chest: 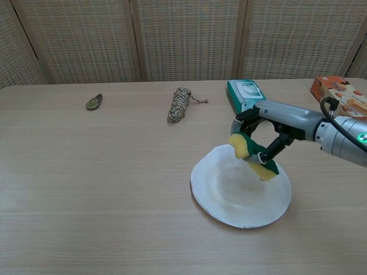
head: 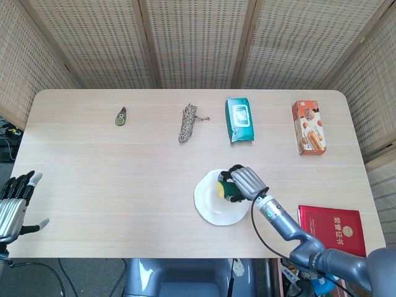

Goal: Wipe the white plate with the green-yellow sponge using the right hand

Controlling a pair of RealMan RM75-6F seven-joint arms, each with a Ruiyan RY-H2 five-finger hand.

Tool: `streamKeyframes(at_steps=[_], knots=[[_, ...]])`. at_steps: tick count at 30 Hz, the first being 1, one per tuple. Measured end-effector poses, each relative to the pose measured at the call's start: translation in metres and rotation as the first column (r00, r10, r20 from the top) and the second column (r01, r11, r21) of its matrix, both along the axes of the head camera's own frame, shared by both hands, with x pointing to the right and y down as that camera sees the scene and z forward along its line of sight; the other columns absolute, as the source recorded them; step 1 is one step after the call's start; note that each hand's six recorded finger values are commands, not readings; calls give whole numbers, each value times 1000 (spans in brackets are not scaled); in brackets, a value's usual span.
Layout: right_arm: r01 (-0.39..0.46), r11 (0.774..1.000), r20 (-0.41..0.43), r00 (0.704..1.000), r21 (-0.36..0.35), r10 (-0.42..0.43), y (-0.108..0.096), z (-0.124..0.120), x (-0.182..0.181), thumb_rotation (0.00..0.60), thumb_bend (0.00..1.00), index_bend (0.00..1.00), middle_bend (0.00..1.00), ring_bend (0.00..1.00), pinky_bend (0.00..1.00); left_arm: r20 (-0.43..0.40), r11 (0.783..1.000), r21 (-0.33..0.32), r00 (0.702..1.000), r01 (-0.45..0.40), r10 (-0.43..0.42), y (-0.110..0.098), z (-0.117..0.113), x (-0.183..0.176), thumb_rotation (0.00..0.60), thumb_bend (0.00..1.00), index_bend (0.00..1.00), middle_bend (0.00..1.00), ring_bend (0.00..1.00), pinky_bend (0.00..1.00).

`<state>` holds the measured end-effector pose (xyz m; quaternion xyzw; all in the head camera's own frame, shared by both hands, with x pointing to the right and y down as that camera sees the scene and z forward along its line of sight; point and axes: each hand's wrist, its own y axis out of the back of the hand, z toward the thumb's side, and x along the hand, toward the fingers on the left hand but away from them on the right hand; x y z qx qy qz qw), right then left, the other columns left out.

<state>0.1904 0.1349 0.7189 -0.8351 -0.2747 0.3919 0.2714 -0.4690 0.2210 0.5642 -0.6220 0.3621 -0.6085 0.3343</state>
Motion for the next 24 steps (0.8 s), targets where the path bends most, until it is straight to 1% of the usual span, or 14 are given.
streamKeyframes(at_steps=[8,12,18,24], knots=[[-20,1000,-21,1000,-9,20,11,23,4,600,336,452,513,384,248,0,1000,-6,1000,-5,5,1,1,1,600,0,0,0,0,0],[-2,1000,-21,1000,-6,2,15,27,2,600,337,452,513,383,244,-1,1000,-9,1000,-6,6,0,2,2,600,0,0,0,0,0],[17,1000,-15,1000,17,-17,17,30,1,600,337,452,514,383,242,0,1000,-12,1000,-7,7,0,3,2,600,0,0,0,0,0],[31,1000,-33,999,0,-31,24,42,3,600,337,452,515,383,242,-3,1000,-10,1000,-3,3,0,2,1,600,0,0,0,0,0]])
